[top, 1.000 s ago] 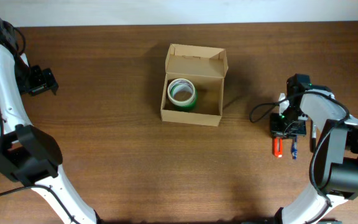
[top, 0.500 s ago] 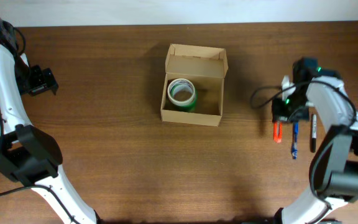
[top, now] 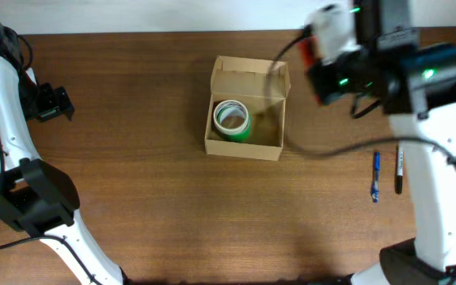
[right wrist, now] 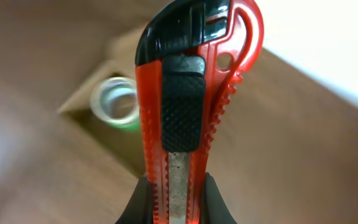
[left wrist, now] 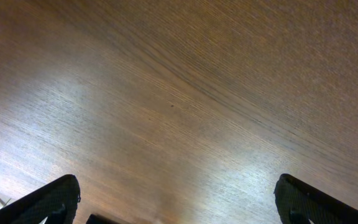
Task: Pack container
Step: 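Carry the red box cutter into the box and release it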
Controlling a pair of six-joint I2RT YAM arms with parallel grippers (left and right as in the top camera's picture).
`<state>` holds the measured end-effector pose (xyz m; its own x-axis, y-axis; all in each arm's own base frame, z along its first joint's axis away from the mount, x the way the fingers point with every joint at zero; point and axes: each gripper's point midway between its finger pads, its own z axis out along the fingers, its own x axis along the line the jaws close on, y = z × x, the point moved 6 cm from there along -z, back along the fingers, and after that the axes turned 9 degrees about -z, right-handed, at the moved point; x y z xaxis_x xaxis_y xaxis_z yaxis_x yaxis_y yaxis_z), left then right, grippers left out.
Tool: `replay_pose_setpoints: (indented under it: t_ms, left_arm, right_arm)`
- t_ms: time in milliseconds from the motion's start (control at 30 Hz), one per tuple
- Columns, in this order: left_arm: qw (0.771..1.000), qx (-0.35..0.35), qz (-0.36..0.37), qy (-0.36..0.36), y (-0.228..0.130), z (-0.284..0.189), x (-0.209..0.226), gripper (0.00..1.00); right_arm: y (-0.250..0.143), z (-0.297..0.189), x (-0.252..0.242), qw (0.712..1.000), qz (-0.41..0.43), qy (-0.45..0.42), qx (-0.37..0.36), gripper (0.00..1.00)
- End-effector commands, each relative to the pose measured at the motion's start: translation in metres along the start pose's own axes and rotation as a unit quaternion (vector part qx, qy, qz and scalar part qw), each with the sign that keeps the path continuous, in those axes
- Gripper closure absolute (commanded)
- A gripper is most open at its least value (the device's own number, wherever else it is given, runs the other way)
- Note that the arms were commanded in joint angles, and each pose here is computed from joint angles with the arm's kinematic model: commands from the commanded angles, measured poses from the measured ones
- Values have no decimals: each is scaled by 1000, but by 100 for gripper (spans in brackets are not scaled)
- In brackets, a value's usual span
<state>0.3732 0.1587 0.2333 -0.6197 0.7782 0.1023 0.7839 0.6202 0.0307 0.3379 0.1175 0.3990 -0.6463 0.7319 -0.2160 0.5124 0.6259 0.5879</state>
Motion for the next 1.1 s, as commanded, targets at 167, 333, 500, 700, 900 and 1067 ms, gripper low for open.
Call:
replay_pose_setpoints:
  t_ms: [167, 333, 500, 700, 900, 1067]
  left_arm:
    - [1000, 5, 5, -2, 0, 3, 0, 0]
    - [1000, 5, 5, -2, 0, 3, 0, 0]
    - [1000, 5, 5, -2, 0, 3, 0, 0]
    - [1000, 5, 5, -2, 0, 3, 0, 0]
    - [1000, 5, 5, -2, 0, 3, 0, 0]
    - [1000, 5, 5, -2, 0, 3, 0, 0]
  right_arm:
    - [13, 73, 50, 968, -227, 91, 50, 96]
    - [4, 132, 49, 957, -247, 107, 106, 97]
    - [-15, 188, 56, 942, -256, 145, 161, 96]
    - [-32, 223, 65, 931, -250, 178, 196, 96]
    - [-33, 226, 78, 928, -244, 211, 187, 96]
    - [-37, 229, 90, 921, -255, 222, 195, 97]
